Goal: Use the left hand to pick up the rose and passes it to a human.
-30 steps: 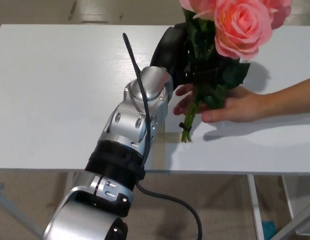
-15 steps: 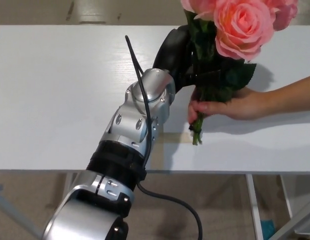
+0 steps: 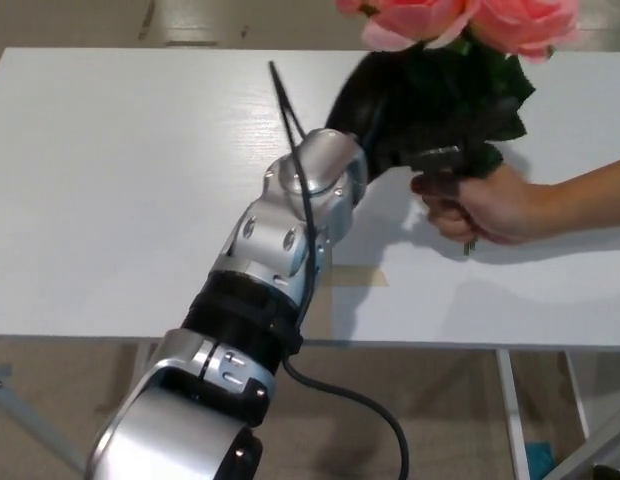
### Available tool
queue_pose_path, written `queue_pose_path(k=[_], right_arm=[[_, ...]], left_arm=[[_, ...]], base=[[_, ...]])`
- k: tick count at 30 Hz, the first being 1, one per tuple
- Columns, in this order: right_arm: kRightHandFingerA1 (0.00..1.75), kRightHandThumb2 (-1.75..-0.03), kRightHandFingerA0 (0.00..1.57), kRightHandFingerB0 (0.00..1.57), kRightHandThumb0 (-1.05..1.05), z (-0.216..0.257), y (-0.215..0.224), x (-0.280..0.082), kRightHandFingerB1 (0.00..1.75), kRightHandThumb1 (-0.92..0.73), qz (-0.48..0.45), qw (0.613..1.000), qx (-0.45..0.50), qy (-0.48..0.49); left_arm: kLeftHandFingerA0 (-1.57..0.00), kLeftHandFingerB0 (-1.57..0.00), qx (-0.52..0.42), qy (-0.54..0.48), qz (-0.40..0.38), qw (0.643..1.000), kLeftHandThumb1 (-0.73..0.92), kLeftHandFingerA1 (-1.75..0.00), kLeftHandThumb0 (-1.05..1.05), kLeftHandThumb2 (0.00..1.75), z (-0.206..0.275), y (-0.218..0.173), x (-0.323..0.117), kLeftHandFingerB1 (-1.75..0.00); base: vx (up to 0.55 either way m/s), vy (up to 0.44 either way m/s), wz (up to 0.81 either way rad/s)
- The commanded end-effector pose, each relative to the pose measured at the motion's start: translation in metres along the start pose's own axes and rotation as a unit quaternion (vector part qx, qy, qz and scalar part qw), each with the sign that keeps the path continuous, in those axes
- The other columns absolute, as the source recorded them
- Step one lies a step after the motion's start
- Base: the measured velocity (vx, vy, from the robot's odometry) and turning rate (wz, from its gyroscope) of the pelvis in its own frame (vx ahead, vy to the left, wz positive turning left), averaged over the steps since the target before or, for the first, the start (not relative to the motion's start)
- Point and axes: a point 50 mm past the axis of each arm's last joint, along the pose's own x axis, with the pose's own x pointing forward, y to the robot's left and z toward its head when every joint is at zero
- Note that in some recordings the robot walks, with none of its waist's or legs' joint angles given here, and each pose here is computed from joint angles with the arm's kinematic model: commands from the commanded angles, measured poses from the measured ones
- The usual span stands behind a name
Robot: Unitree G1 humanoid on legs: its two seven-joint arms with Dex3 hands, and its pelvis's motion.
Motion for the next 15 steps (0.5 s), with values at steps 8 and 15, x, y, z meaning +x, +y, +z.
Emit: queue_pose_path(k=[8,15], right_arm=[[0.41,-0.66,0.62,0.49,-0.59,-0.003,0.001,-0.001,0.35,-0.79,0.002,1.0,0.007,0.01],[0.56,-0.98,0.53,0.42,-0.6,-0.004,0.001,-0.001,0.51,-0.65,0.001,1.0,0.01,0.011]], left_arm=[[0.0,0.0,0.195,0.075,-0.105,0.972,0.47,0.0,-0.89,0.6,0.007,-0.005,0.002,0.0],[0.0,0.0,0.195,0.08,-0.089,0.973,0.47,0.0,-0.89,0.59,0.009,0.011,-0.004,0.0]], base=[[0.0,0.0,0.0],[0.0,0.0,0.0]])
